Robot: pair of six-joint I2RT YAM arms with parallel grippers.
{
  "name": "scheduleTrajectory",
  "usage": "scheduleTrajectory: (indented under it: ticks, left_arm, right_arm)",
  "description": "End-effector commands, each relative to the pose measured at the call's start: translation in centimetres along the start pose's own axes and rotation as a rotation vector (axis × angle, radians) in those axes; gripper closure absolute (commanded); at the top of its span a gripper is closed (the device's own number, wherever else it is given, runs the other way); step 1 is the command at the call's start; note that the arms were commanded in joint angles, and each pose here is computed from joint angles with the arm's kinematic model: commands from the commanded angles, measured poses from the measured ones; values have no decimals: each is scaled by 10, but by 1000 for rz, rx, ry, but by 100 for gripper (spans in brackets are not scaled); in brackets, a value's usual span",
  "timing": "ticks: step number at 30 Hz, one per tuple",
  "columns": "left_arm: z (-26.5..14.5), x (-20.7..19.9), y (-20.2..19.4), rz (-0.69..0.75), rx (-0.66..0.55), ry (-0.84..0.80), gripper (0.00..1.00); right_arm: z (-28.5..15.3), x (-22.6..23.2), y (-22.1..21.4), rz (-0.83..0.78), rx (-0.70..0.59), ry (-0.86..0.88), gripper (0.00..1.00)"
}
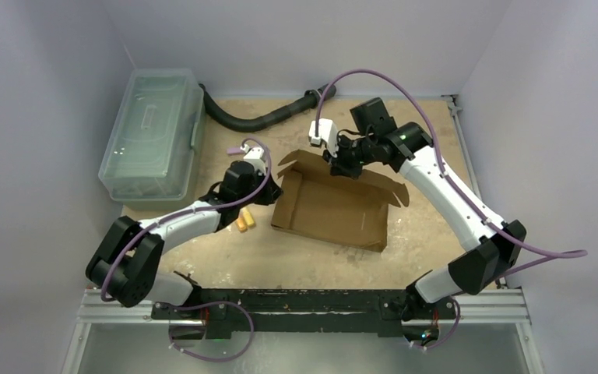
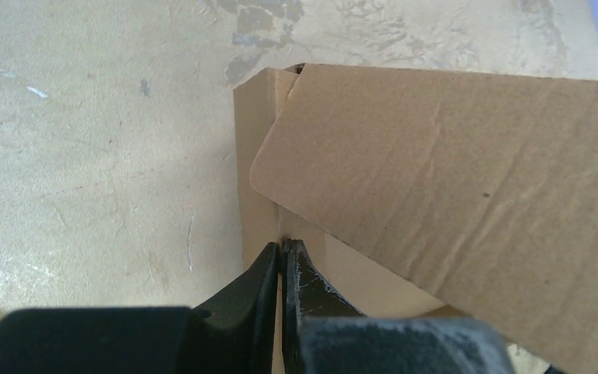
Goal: Fold the paper box
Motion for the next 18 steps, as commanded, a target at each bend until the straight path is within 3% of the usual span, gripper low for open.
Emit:
scheduleTrajectory:
  ticks: [1,4,12,18]
  left_arm:
    - [8,11,-8,9,21,104,100]
    - [10,13,-18,6,55,124,100]
    - [12,21,-35,-46,89,136,70]
    - [14,24,-41,-61,108,145,65]
  right_arm:
    - [-1,2,23,-23,-139,11,100]
    - [3,5,20,-14,-143,26,100]
    - [10,7,13,15,-137,20,100]
    - [5,4,13,24,-142,2,100]
Point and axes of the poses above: each gripper's point midway between its finger pads, its own z axis out along the fingers, its own x axis along the line the jaws close on, y = z × x, the point moved 4 cm from there along -z, back along the fingers, and after that the axes turned 5 degrees about -z, right-handed, at the moved point
